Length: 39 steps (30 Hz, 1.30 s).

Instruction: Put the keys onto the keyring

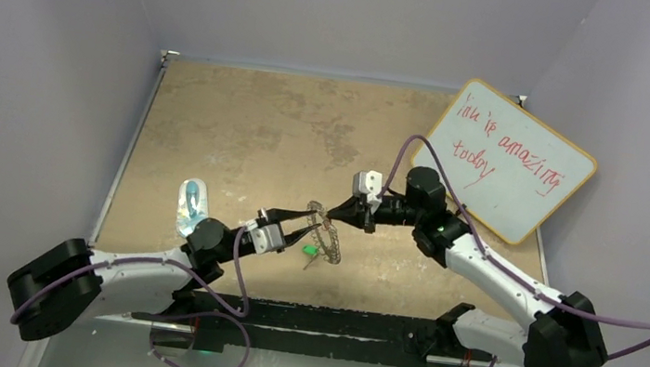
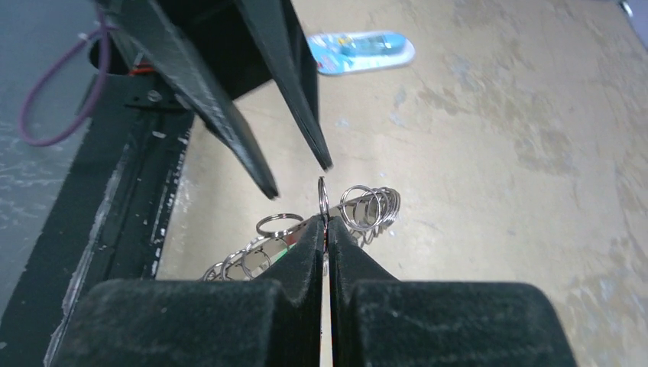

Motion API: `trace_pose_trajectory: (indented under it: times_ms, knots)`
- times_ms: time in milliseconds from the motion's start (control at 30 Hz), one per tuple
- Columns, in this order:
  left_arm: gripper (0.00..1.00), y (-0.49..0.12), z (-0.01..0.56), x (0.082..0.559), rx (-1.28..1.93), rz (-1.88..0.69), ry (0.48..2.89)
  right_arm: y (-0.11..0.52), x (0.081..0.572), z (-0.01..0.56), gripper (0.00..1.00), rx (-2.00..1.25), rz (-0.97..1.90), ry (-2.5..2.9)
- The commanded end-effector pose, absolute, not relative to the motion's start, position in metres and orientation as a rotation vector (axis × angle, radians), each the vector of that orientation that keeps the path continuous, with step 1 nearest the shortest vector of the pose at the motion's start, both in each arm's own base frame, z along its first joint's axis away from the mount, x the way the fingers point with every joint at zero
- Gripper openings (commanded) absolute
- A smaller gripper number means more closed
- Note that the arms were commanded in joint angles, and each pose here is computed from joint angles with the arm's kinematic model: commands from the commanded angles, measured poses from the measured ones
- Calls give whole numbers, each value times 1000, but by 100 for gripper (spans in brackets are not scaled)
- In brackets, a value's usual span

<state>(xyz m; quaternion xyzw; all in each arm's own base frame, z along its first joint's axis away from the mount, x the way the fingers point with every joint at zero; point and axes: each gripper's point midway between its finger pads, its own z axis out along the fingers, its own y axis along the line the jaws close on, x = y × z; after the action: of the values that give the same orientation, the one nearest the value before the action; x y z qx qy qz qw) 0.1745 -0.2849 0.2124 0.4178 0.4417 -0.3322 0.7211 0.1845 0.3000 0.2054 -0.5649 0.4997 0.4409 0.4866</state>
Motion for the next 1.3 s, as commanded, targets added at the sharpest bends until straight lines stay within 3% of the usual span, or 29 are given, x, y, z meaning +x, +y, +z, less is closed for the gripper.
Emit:
trace_pose_trajectory:
  times_ms: [0,133,567,1267]
  knots:
    - [33,-277,220,189,942,-604,1017,291,210,208,0,-1383,899,1346]
    - [40,-272,212,199,1001,-504,1087,286,220,203,0,-1410,825,1459]
    - [40,-278,192,207,1220,-398,1176,306,221,175,0,-1612,607,1680]
    - [15,-294,174,220,1410,-332,1220,316,212,184,0,-1649,644,1595]
